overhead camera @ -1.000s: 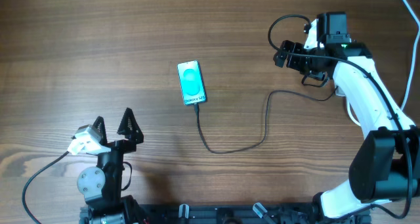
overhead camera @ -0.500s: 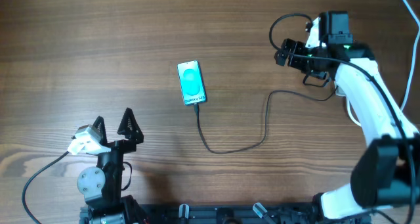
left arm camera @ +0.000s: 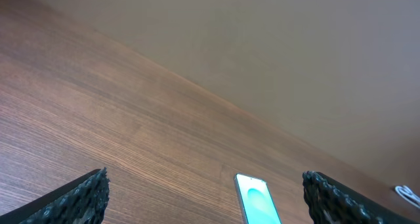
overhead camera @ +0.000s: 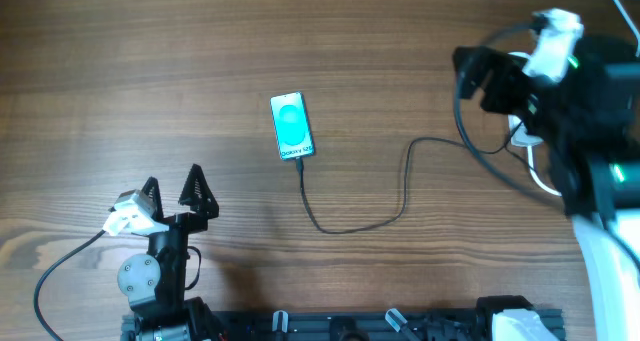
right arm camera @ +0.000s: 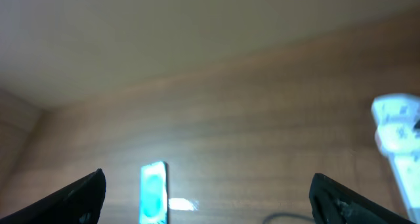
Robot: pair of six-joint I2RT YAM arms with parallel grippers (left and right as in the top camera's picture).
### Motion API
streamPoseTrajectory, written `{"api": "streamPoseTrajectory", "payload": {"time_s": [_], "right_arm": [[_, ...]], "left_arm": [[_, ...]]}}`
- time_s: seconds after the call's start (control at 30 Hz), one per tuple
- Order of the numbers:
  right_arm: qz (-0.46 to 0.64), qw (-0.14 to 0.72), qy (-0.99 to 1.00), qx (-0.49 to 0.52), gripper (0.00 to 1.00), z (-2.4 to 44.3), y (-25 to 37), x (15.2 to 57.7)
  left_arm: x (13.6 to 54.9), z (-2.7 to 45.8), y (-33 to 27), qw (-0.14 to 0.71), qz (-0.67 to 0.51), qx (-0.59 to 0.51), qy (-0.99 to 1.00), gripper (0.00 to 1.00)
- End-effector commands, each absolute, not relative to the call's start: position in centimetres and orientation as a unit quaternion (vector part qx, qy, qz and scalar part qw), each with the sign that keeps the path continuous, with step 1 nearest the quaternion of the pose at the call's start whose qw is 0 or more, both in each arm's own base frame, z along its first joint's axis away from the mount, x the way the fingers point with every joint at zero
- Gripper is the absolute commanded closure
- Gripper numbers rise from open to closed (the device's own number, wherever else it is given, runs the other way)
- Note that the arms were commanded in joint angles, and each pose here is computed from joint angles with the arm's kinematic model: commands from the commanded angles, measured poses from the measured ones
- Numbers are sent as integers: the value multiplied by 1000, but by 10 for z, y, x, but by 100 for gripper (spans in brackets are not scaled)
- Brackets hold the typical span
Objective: Plug charger to phone and switch on socket
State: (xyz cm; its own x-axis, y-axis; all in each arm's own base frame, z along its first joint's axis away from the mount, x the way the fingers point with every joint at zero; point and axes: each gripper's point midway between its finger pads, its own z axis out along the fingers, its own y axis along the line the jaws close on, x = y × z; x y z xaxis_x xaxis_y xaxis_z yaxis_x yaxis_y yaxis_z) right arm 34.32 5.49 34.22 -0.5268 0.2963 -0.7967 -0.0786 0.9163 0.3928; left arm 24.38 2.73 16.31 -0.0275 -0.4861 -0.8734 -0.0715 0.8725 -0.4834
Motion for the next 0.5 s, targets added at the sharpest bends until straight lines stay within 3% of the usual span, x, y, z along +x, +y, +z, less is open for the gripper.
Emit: {"api": "streamPoseTrajectory", "payload": {"time_s": [0.0, 0.23, 0.47], "right_arm": [[191, 515, 834, 51, 0, 369, 54, 314], [166, 531, 828, 65, 0, 375, 42, 289], [168, 532, 830, 6, 0, 317, 52, 268]], "left_arm": [[244, 161, 29, 671, -152, -203, 697, 0], [244, 161, 29, 671, -152, -203, 697, 0], [244, 161, 29, 671, -152, -203, 697, 0]]}}
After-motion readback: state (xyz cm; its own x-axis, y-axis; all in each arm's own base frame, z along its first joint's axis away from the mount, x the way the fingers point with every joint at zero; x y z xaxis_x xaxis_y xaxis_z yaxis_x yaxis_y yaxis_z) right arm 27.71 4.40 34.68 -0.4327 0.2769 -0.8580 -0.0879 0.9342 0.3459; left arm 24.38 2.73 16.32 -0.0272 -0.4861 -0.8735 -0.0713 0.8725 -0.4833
